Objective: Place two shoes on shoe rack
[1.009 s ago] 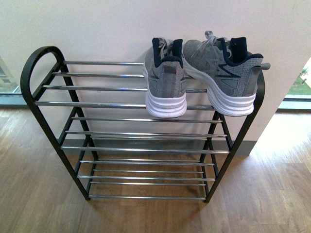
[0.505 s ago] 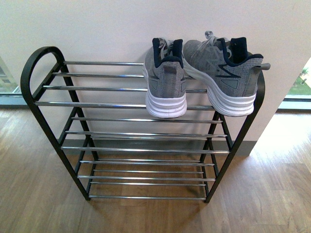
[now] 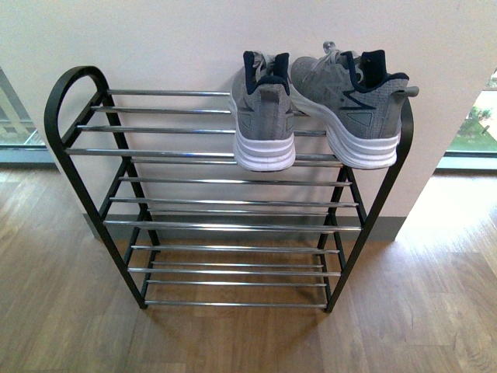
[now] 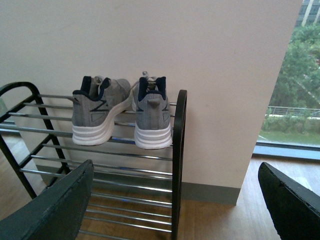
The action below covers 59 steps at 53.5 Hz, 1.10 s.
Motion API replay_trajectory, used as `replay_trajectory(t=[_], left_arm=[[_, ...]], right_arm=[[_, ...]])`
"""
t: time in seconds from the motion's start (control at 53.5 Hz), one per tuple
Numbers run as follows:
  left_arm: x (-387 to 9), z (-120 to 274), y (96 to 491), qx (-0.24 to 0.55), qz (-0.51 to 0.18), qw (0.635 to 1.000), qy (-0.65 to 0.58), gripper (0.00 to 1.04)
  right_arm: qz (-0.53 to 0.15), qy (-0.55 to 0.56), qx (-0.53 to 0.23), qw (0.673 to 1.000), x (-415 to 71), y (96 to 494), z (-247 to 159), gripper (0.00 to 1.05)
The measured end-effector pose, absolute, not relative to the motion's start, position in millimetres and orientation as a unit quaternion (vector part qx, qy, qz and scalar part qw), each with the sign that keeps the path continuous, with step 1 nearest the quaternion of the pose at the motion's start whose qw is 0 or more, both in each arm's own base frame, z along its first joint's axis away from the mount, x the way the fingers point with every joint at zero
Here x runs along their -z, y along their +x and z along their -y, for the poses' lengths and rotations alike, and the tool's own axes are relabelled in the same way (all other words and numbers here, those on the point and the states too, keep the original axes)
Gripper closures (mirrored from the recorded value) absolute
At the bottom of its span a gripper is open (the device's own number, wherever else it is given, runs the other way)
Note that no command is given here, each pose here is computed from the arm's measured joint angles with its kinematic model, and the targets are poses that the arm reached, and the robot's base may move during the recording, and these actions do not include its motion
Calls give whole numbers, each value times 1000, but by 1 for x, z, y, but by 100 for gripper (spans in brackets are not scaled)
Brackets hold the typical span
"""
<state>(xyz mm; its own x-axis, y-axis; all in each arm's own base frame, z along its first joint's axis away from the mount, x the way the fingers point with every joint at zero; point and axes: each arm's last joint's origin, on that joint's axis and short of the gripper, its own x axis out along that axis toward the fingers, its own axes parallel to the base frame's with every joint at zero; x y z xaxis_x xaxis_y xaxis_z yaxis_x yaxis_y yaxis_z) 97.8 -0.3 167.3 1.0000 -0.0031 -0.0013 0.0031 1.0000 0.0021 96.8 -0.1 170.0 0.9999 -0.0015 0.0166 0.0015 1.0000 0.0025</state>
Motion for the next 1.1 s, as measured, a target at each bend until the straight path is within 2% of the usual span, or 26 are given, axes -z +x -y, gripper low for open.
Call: replay_trajectory(t=[1.102], left_arm=[[-167, 0, 98, 1, -1, 1000, 1, 9]], right_arm=[[8, 1, 1, 1000, -170, 97, 0, 9]])
